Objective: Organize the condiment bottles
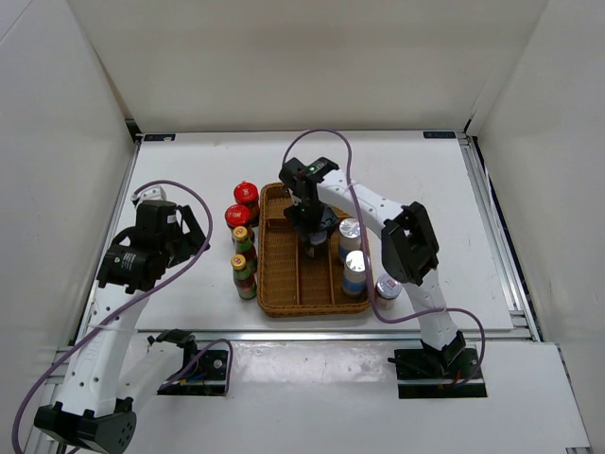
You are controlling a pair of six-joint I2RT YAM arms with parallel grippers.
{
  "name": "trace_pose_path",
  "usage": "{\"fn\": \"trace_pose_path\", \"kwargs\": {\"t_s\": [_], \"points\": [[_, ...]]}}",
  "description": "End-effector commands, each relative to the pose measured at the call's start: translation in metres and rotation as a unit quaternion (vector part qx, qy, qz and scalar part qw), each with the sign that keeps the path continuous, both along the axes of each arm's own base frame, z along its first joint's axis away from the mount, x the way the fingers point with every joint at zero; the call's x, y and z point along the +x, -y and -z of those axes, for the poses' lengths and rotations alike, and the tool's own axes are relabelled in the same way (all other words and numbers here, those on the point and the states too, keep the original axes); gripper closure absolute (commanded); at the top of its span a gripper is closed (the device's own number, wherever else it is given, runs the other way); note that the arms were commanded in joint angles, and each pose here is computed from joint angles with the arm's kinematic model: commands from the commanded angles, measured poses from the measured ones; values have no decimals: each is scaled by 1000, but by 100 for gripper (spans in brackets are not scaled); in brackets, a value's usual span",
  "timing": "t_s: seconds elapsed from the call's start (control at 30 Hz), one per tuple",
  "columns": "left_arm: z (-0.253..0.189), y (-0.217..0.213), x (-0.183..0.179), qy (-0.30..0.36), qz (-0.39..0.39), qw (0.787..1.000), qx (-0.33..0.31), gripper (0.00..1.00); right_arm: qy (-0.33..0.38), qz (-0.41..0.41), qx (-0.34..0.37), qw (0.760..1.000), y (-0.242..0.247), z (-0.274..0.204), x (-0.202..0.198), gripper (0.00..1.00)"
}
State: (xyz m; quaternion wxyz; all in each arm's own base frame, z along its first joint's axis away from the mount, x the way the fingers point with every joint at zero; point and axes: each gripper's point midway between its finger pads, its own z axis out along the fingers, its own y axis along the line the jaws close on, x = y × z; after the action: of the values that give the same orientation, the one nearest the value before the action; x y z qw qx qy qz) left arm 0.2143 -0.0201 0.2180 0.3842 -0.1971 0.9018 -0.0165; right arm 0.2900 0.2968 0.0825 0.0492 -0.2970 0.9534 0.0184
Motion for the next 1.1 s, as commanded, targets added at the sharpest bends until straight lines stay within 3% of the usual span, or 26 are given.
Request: {"fn": "trace_pose_path", "kwargs": {"t_s": [0.0, 0.03, 0.13, 0.27, 0.3, 0.43, 0.53, 0.63, 0.67, 0.73, 0.8, 0.83, 0.93, 1.07], "points": [[-2, -2, -1, 9, -6, 1000, 2, 0, 36, 8, 49, 998, -7, -33, 8, 38], [-2, -2, -1, 9, -6, 1000, 2, 0, 39, 8, 53, 998, -7, -36, 8, 21], [-2, -2, -1, 9, -6, 1000, 2, 0, 63, 22, 45, 997, -3, -50, 15, 0], [-2, -2, -1, 9, -6, 1000, 2, 0, 129, 43, 41, 990, 7, -102, 31, 0], [-2, -2, -1, 9, -6, 1000, 2, 0, 165, 54, 61, 983, 6, -133, 38, 0], [-2, -2, -1, 9, -6, 1000, 2, 0, 256, 118, 63, 957, 41, -202, 50, 0], [-2, -2, -1, 9, -6, 1000, 2, 0, 269, 189, 64, 942, 85, -224, 55, 0], [-1, -2, -1, 4, -6, 1000, 3, 0, 245, 265, 70, 930, 122, -220, 47, 0], [-1, -2, -1, 4, -6, 1000, 3, 0, 206, 295, 42, 932, 144, -186, 46, 0], [3, -2, -1, 0, -10, 1000, 0, 0, 163, 337, 82, 924, 162, -174, 28, 0], [3, -2, -1, 0, -10, 1000, 0, 0, 170, 349, 142, 911, 164, -174, 18, 0], [3, -2, -1, 0, -10, 1000, 0, 0, 134, 367, 128, 911, 171, -142, 3, 0], [3, 0, -1, 0, -5, 1000, 0, 0, 97, 392, 159, 901, 174, -126, -19, 0], [6, 2, -2, -4, -9, 1000, -9, 0, 16, 395, 163, 904, 165, -85, -55, 0]]}}
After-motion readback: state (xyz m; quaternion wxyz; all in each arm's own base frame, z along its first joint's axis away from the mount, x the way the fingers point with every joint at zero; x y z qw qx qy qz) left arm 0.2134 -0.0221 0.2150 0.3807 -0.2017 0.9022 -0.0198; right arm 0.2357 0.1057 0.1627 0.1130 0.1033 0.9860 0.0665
